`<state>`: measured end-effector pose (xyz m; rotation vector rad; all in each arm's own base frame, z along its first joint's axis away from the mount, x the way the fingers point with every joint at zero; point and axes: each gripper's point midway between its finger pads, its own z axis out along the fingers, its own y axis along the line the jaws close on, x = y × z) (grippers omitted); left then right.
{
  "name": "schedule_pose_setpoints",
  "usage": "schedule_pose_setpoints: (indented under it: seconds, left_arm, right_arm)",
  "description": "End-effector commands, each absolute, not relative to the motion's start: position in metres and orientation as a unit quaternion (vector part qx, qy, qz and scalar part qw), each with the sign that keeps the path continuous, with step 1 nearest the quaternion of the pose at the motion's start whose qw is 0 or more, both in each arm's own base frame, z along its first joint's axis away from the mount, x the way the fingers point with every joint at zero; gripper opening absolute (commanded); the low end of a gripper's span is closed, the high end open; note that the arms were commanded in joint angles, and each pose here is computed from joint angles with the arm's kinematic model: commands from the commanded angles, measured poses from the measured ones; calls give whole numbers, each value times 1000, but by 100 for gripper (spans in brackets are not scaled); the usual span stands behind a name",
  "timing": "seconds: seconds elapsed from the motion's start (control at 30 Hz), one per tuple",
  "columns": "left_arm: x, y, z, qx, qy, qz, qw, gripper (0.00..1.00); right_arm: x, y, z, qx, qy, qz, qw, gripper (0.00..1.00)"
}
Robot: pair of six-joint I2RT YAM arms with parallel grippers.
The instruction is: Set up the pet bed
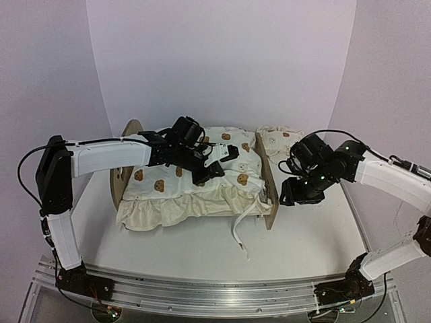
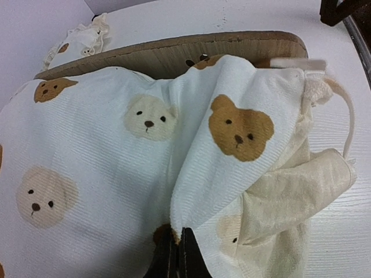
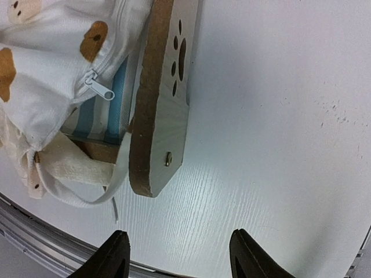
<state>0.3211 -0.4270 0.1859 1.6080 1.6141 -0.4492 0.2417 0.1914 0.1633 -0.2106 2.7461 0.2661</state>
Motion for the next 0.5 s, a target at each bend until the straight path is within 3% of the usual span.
schedule_pose_setpoints:
  seconds: [0.0,0.1,0.2,0.33,0.47]
  left_arm:
    - [326,-437,183,623,649,-201,388,3]
    - [308,-435,194,642,632,-227,369,44]
    - [282,-431,218,672,605,-252,345,66]
    - [247,-420,243,711,561,-259,336,71]
    - [209,-402,209,750,527,-229,326,53]
  right_arm:
    - [244,198,162,-65,974,116,182,60]
    - [245,194,158,-53,977,107,177,60]
    - [244,191,158,-49,976,109,182,60]
    - [240,192,159,-52,975,118,182,60]
    - [236,190,159,-51,973,126,186,60]
